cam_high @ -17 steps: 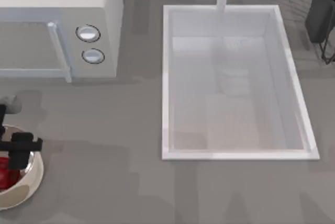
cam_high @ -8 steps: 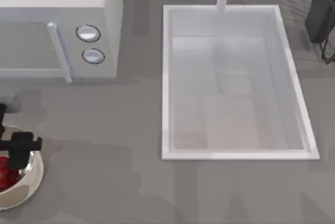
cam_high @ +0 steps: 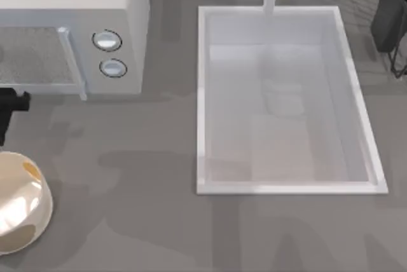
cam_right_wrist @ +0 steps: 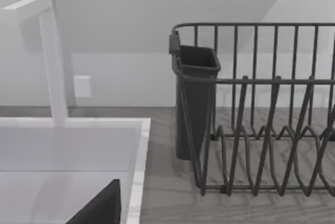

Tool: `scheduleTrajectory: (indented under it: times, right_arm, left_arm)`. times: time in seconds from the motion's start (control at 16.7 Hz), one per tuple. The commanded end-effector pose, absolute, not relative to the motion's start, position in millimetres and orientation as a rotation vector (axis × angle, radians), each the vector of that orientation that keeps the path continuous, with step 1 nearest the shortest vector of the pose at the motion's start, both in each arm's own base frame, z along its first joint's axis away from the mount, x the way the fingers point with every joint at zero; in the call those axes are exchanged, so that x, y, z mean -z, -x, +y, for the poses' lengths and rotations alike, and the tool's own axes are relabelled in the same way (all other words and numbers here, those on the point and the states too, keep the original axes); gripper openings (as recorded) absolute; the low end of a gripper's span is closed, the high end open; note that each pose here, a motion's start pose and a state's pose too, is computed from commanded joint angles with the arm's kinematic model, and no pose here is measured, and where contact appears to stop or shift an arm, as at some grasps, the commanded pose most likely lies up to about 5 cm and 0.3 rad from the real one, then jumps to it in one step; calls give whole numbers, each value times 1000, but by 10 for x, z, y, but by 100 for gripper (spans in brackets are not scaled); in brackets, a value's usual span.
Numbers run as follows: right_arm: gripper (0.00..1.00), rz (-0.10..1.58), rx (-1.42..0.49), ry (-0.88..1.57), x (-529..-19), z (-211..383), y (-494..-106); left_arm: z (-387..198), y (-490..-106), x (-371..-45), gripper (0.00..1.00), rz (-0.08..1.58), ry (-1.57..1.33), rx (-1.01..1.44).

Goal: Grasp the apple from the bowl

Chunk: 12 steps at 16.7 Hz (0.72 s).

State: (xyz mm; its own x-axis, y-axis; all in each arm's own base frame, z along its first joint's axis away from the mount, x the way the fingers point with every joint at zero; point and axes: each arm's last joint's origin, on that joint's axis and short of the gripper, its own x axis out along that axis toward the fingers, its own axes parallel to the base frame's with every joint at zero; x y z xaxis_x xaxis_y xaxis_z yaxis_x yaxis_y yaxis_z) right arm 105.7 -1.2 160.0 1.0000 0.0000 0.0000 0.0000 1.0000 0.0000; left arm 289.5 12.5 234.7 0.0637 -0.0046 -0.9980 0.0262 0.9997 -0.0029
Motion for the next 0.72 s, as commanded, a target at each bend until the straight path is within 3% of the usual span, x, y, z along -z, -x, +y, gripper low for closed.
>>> scheduleTrajectory:
  times: [0.36,0.54,0.72]
  right_arm:
    - [100,0,0,0,-1600,-12,-1057]
    - [100,0,0,0,-1600,-12,-1057]
    - [100,0,0,0,-1600,-12,-1057]
  left_arm:
    - [116,-2679,-3485,0,1500,-18,23]
    - [110,-2532,-3753,0,1480,-18,22]
    - [109,-2509,-3789,0,1476,-18,22]
